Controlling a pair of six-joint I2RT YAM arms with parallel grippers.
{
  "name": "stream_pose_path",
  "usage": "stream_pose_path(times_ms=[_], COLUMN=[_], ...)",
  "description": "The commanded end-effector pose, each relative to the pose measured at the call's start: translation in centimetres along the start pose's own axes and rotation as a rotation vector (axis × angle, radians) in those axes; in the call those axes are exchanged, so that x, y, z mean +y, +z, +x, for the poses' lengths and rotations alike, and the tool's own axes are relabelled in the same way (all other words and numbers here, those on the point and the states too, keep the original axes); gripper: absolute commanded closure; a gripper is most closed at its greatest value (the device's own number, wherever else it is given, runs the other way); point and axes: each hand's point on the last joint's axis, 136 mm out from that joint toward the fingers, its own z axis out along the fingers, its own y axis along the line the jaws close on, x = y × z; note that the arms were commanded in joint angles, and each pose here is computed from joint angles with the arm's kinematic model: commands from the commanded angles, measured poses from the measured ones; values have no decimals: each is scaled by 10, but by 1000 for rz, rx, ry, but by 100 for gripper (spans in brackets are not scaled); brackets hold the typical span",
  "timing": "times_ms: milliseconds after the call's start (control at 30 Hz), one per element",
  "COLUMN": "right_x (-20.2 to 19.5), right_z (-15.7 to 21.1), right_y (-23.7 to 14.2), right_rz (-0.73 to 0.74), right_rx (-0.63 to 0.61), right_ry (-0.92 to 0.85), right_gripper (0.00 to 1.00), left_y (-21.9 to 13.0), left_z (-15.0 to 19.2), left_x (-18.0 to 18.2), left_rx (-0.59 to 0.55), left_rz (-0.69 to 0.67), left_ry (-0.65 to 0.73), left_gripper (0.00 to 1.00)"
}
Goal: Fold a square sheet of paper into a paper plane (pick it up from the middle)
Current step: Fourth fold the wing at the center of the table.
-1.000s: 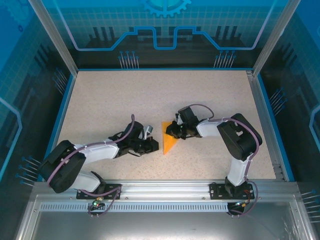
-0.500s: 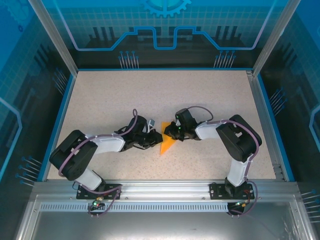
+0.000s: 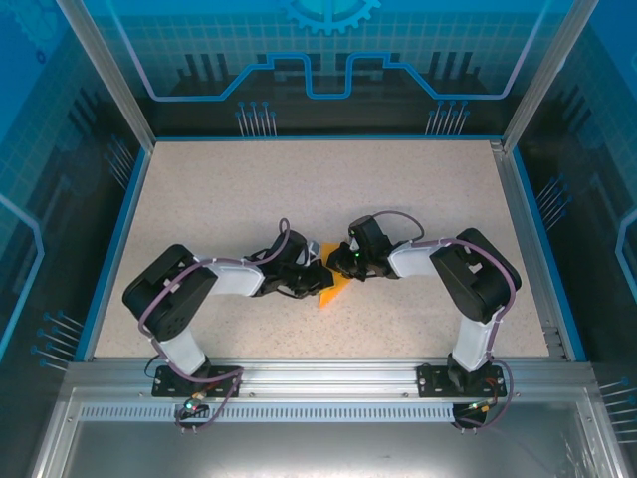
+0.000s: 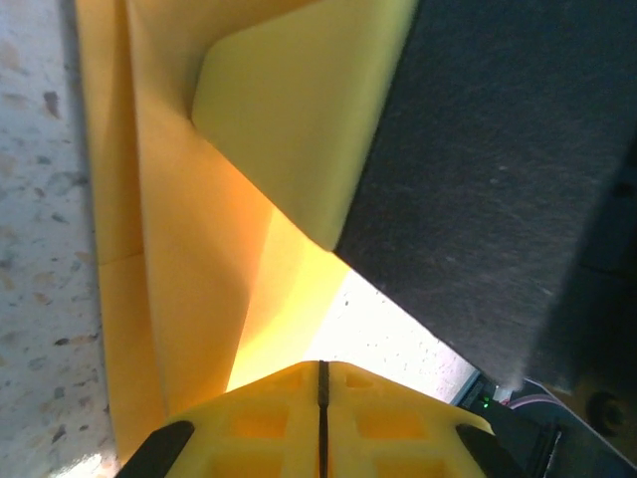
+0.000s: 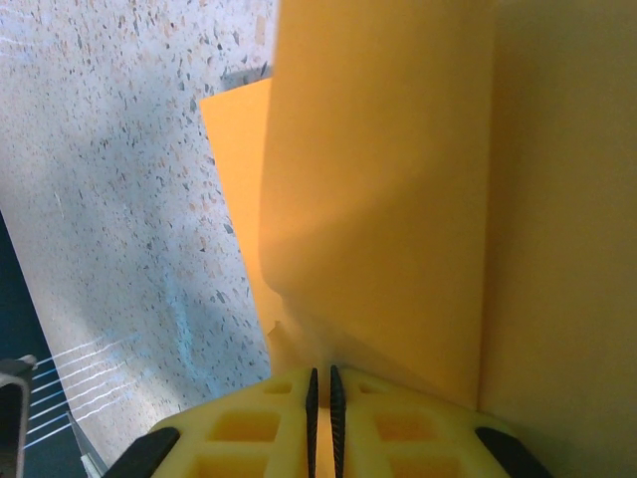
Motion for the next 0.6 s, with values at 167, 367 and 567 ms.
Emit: stream_pose_path(times_ms=[167,367,567], right_x=[-59,-53,-21], right_z=[33,32,14], right_y=[9,9,3], right_rz=[206,191,125], right_rx=[95,105,97], right_ry=[46,7,-103], right_gripper=[85,84,84], left_y=[8,7,-1], left_z=[15,38,44], left_x=[40,63,85], left_rx=[33,79,54], left_rz=[-144,-196,-269], left_ry=[-32,-43,-59], left_gripper=[91,94,100])
